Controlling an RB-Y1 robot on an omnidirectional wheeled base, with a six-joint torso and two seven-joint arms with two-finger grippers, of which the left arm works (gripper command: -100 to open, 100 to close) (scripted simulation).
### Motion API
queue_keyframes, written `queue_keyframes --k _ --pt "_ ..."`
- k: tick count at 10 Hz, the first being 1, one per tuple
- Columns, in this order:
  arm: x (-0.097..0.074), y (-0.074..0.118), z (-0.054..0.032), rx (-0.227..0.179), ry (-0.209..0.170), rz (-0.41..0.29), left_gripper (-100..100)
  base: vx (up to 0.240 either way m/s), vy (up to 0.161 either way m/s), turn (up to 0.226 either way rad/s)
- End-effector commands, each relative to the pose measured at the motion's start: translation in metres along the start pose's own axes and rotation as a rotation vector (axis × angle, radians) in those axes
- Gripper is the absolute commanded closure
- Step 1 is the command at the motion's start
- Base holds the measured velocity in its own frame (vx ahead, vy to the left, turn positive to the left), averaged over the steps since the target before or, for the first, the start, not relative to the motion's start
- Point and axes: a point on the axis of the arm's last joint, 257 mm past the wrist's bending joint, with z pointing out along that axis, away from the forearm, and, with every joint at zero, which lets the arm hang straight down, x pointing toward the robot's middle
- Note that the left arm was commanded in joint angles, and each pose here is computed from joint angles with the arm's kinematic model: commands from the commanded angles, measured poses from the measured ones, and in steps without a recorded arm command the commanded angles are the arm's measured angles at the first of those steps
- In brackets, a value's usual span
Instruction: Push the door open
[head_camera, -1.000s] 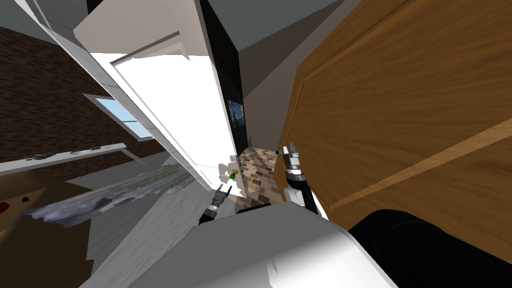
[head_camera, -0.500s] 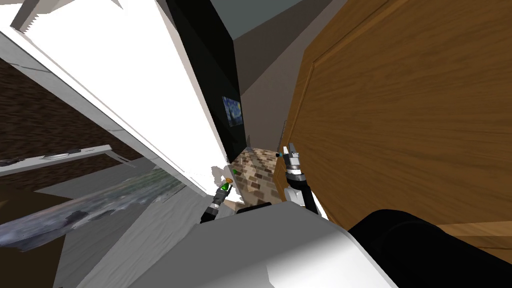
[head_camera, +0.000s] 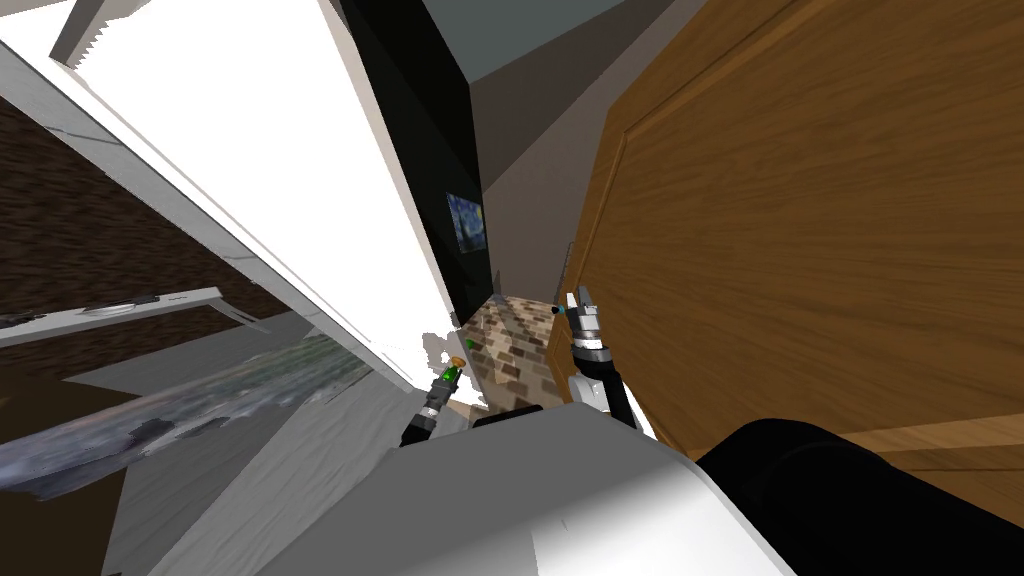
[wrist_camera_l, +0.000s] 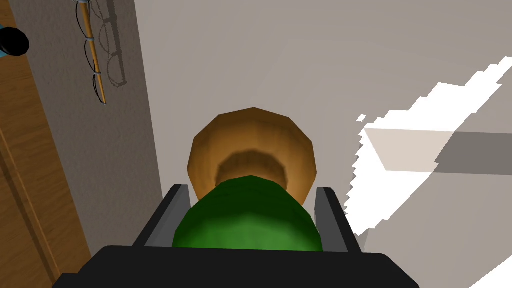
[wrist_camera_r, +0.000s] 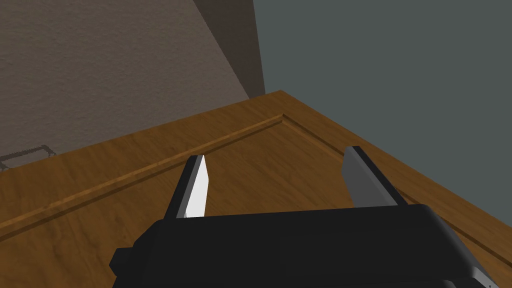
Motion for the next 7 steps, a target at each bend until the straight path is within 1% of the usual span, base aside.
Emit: queue_keyframes --k 1,2,4,7 --pt "-0.001 -0.0012 0.0005 0.002 -0.004 -0.001 100 0.0 0.0 0.0" --pt "-0.0005 0.0015 0.0006 -0.008 -0.003 -0.036 100 0.007 0.003 -0.014" --pt "-0.0015 0.0029 0.0018 -0.015 -0.008 -0.072 100 0.012 0.0 -0.011" --pt "-0.0041 0.0068 0.0049 -0.035 -0.022 -0.17 100 0.022 0.0 -0.028"
